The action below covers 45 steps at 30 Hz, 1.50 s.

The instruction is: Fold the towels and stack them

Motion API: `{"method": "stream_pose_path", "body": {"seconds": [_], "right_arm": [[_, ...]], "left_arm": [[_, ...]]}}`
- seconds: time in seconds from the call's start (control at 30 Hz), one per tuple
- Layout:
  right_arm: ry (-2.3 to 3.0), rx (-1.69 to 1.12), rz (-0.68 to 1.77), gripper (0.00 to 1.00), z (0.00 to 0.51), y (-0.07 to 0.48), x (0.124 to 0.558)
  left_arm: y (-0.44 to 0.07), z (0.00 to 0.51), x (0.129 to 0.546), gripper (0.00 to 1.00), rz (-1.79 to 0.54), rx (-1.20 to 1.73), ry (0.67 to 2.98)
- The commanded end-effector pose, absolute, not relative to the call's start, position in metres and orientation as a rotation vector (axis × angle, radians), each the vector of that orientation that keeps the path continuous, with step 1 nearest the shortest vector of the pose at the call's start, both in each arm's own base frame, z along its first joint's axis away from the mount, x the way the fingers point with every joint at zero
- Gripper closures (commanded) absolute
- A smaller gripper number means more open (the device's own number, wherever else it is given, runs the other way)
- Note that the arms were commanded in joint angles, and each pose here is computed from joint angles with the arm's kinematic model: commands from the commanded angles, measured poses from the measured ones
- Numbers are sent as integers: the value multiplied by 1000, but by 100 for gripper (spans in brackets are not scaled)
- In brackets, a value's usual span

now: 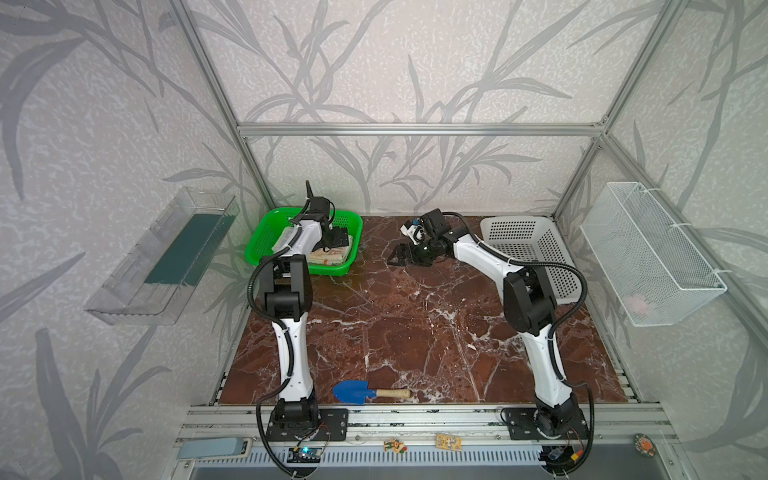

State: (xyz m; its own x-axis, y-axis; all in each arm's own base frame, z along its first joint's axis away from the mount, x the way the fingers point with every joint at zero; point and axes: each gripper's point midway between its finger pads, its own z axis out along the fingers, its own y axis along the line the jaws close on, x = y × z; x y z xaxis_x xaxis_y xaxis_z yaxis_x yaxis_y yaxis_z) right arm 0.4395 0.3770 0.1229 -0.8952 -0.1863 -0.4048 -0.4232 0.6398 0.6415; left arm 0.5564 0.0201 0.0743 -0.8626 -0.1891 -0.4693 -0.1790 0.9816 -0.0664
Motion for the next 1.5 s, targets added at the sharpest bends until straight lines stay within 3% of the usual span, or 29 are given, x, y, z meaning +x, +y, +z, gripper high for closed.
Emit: {"method": "stream_pose_path", "body": {"seconds": [0.0,0.17,0.33,0.53,0.7,0.83,1.0,1.1,1.27,1.47], "right_arm": [[2489,-502,1144,1,155,375,438],[2484,-504,1142,1,159,373,436],[2477,-496,1089,1,174,360,435],[2513,-373,820,1,201,295,441],[2550,-222,370,1,206,205,441],[2550,-117,22,1,198,140,424],[2566,64,-23,1,177,90,404],[2582,150,-43,1,153,67,399],[2676,162,-18,20,122,64,395],[2749,152,52,58,101,76,393]], "left_arm": [[18,79,556,1,-61,-294,2647],[14,102,561,1,-75,-265,2601],[13,160,565,1,-47,-207,2488],[-20,229,546,1,-25,-76,2331],[-87,267,517,1,42,110,2171],[-161,267,489,1,20,278,2119],[-260,244,442,1,66,543,2050],[-294,233,418,1,-48,559,2058],[-330,218,384,1,-132,616,2043],[-350,208,357,1,-214,644,2061]]}}
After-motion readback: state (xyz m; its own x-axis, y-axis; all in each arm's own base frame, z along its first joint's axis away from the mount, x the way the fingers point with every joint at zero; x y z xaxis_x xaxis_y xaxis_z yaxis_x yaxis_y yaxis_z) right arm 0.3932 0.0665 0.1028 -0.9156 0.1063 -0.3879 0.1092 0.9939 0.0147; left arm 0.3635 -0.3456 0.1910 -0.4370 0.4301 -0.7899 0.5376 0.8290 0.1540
